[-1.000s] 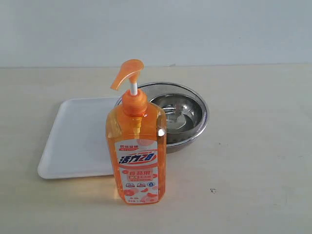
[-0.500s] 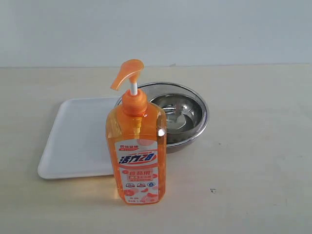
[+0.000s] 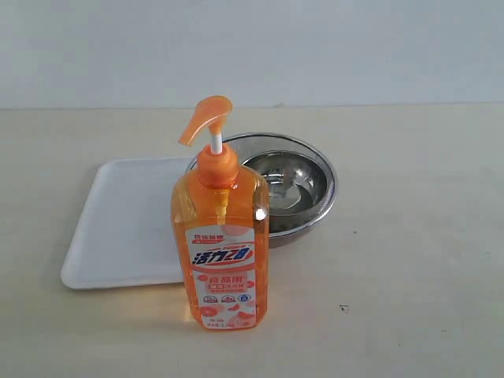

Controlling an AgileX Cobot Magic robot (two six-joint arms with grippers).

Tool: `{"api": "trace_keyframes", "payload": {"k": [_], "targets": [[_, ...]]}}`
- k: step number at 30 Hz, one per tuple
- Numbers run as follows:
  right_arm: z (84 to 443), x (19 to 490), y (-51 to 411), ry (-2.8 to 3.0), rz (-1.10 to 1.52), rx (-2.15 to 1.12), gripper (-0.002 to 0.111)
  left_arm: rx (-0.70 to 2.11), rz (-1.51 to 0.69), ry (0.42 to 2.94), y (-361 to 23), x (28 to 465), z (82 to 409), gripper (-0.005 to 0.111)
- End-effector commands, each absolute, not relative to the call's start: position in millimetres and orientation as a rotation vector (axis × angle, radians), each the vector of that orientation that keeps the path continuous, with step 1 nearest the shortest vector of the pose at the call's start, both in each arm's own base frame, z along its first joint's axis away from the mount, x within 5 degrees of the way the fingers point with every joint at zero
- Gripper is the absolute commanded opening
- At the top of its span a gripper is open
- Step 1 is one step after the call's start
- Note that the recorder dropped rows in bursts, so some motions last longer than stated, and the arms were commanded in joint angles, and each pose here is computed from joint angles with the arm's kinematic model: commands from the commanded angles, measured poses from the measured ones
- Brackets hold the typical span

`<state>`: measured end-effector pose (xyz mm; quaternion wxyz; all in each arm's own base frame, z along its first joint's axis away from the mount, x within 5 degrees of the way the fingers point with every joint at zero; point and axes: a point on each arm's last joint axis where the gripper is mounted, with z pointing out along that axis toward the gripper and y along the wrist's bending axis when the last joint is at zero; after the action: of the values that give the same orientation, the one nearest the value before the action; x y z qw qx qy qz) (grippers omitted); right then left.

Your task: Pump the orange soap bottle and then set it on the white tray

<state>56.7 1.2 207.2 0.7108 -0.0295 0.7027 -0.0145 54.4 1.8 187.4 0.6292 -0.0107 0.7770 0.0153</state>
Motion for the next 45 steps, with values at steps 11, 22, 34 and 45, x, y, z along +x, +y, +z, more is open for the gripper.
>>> {"api": "trace_keyframes", "payload": {"k": [11,22,34,45], "targets": [[225.2,54.3,1.2,1.412,-0.035,-0.059,0.0,-0.027,0.016,1.779,1.1,54.5,186.4,0.005],[251.3,74.9,1.5,1.614,-0.033,-0.067,0.0,-0.027,0.016,1.779,1.1,54.5,186.4,0.005],[257.7,81.9,1.7,1.556,0.058,0.025,0.0,-0.027,0.016,1.779,1.1,54.5,186.4,0.005],[260.4,81.8,1.7,1.526,0.067,0.032,0.0,-0.027,0.016,1.779,1.1,54.5,186.4,0.005]]}}
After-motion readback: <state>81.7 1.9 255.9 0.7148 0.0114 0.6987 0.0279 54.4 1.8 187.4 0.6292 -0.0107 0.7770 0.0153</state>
